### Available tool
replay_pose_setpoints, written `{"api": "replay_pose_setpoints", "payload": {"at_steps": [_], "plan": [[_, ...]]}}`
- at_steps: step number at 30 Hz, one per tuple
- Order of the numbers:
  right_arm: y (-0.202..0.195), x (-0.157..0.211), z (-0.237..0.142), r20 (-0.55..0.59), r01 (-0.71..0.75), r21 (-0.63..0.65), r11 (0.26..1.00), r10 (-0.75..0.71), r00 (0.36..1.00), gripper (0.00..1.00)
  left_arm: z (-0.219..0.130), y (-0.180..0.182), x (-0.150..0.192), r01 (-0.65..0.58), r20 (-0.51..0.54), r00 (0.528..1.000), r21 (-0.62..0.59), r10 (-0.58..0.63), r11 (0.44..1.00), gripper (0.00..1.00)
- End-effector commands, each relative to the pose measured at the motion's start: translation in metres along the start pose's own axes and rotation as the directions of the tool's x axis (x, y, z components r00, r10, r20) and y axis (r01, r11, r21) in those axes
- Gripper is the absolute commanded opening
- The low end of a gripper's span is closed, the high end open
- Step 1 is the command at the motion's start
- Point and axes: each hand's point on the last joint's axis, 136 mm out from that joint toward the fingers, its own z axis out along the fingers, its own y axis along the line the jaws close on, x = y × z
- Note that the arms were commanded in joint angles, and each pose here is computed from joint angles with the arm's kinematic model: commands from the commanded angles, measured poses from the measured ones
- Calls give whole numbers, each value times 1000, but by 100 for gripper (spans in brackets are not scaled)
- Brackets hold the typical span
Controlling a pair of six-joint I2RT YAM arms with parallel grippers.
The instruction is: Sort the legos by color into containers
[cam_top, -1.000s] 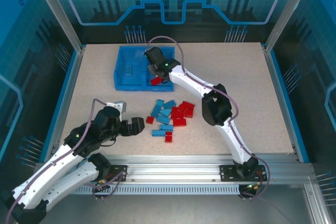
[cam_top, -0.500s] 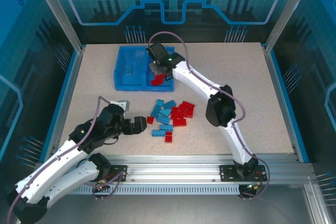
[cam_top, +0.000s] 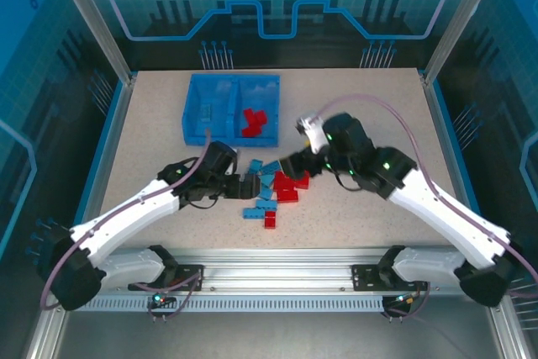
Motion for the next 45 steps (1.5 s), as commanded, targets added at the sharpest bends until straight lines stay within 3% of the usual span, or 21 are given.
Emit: {"api": "replay_pose_setpoints", "payload": {"at_steps": [1,4,9,15,24,38,43,45], "plan": [[-7,46,-2,-74,-109,9,994,110,991,94,15,-6,12,4,-45,999,-19,-5,1000,99],[-12,71,-10,-96,-169,28,985,171,981,100,32,-4,28,51,-67,996,-87,-57,995,99],[-25,90,-7,-99,-216,89,972,225,969,100,56,-9,49,58,-105,992,-165,-76,984,99],[-31,88,-1,-107,-235,123,964,248,963,100,72,1,64,49,-129,987,-330,-97,943,99],[-33,89,0,-106,-256,139,957,271,957,100,82,2,58,72,-84,991,-336,-106,939,81],[-34,92,3,-120,-268,150,952,287,950,100,72,14,58,99,-37,992,-354,-120,930,64],[-34,95,6,-133,-277,152,949,298,945,100,74,19,61,103,-34,992,-359,-123,928,63],[-34,95,6,-134,-279,153,948,300,945,100,77,21,65,99,-47,991,-370,-126,924,69]]}}
